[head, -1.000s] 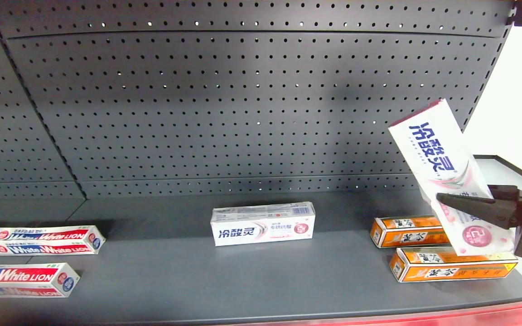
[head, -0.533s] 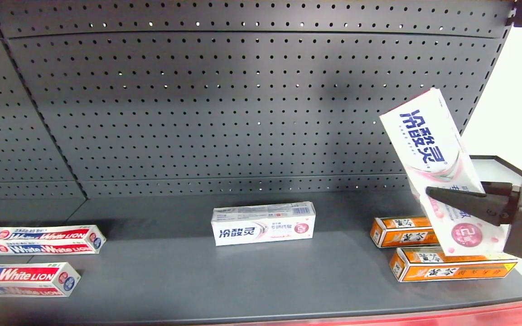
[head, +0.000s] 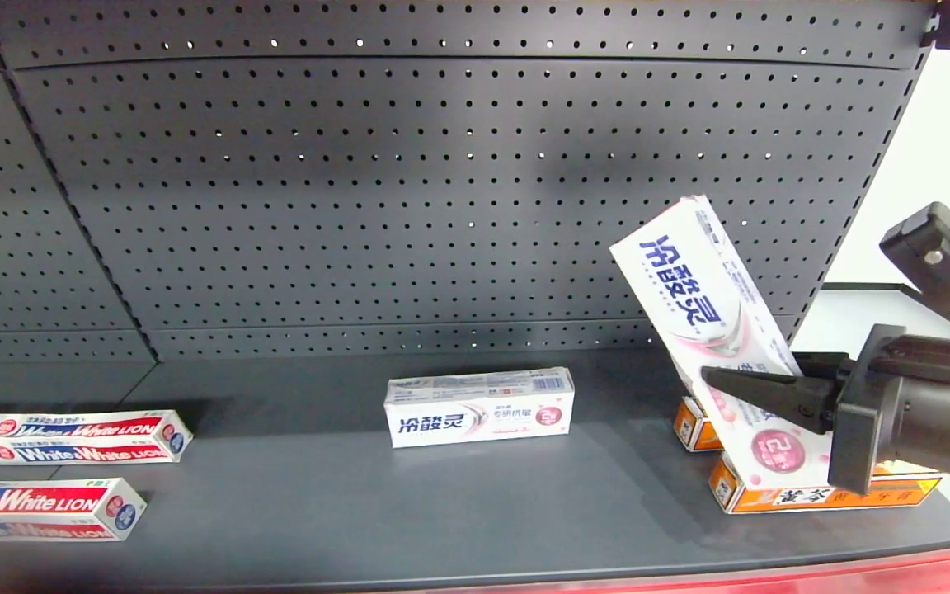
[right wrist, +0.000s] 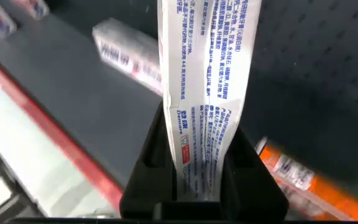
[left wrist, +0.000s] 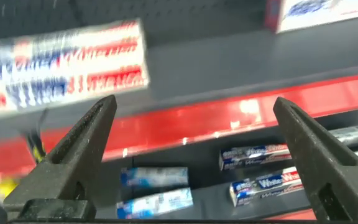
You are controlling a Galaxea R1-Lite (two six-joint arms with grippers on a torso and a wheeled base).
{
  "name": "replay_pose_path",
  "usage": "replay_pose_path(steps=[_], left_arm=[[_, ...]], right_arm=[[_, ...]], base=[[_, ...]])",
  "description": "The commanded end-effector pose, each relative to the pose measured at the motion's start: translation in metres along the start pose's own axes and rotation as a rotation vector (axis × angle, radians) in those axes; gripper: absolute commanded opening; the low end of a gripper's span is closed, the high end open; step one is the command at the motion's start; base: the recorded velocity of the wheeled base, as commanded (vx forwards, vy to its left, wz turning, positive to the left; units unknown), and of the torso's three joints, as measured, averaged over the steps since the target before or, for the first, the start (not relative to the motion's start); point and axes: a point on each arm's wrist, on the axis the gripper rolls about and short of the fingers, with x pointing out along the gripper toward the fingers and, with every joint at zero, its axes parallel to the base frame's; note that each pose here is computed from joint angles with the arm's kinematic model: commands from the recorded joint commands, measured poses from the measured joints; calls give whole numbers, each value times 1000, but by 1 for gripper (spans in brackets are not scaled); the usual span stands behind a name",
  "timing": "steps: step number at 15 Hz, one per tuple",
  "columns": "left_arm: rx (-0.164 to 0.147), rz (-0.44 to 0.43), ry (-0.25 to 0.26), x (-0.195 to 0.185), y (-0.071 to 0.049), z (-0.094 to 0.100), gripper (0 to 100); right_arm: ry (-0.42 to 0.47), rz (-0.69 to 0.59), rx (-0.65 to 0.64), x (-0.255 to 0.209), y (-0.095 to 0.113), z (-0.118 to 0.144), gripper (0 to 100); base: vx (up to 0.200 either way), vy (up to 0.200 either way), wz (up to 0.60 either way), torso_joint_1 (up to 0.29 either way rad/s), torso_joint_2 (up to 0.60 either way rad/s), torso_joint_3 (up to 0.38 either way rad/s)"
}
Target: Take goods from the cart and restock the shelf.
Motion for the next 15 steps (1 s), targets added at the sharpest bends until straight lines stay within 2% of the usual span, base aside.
replay_pose_path(steps=[1, 2, 3, 4, 6, 7, 8, 9, 12, 15], left_arm=[[39, -106, 26, 0, 4, 41, 100], [90, -158, 39, 5, 6, 54, 100], [99, -167, 43, 6, 7, 56, 100], [138, -205, 95, 22, 9, 81, 100], [137, -232, 173, 52, 9, 104, 100], [137, -233, 172, 53, 9, 105, 100], [140, -291, 162, 81, 6, 122, 100], [146, -321, 161, 95, 3, 127, 100], [141, -439, 223, 127, -6, 130, 100], [123, -549, 184, 159, -12, 129, 100]], right_arm=[[0, 3, -2, 9, -1, 7, 0], [-3, 4, -2, 9, 0, 7, 0], [-3, 4, -2, 9, 0, 7, 0], [-12, 5, -5, 7, 0, 9, 0], [-22, 16, -18, 5, 3, 10, 0], [-21, 16, -19, 5, 3, 10, 0], [-21, 19, -27, 5, 3, 10, 0], [-24, 28, -29, 4, 4, 10, 0], [-27, 49, -33, 4, 7, 11, 0], [-40, 60, -37, 1, 10, 12, 0]], base=[[0, 0, 0, 0, 0, 0], [0, 0, 0, 0, 0, 0], [0, 0, 0, 0, 0, 0], [0, 0, 0, 0, 0, 0], [0, 0, 0, 0, 0, 0], [0, 0, 0, 0, 0, 0], [0, 0, 0, 0, 0, 0], [0, 0, 0, 0, 0, 0], [0, 0, 0, 0, 0, 0], [0, 0, 0, 0, 0, 0]])
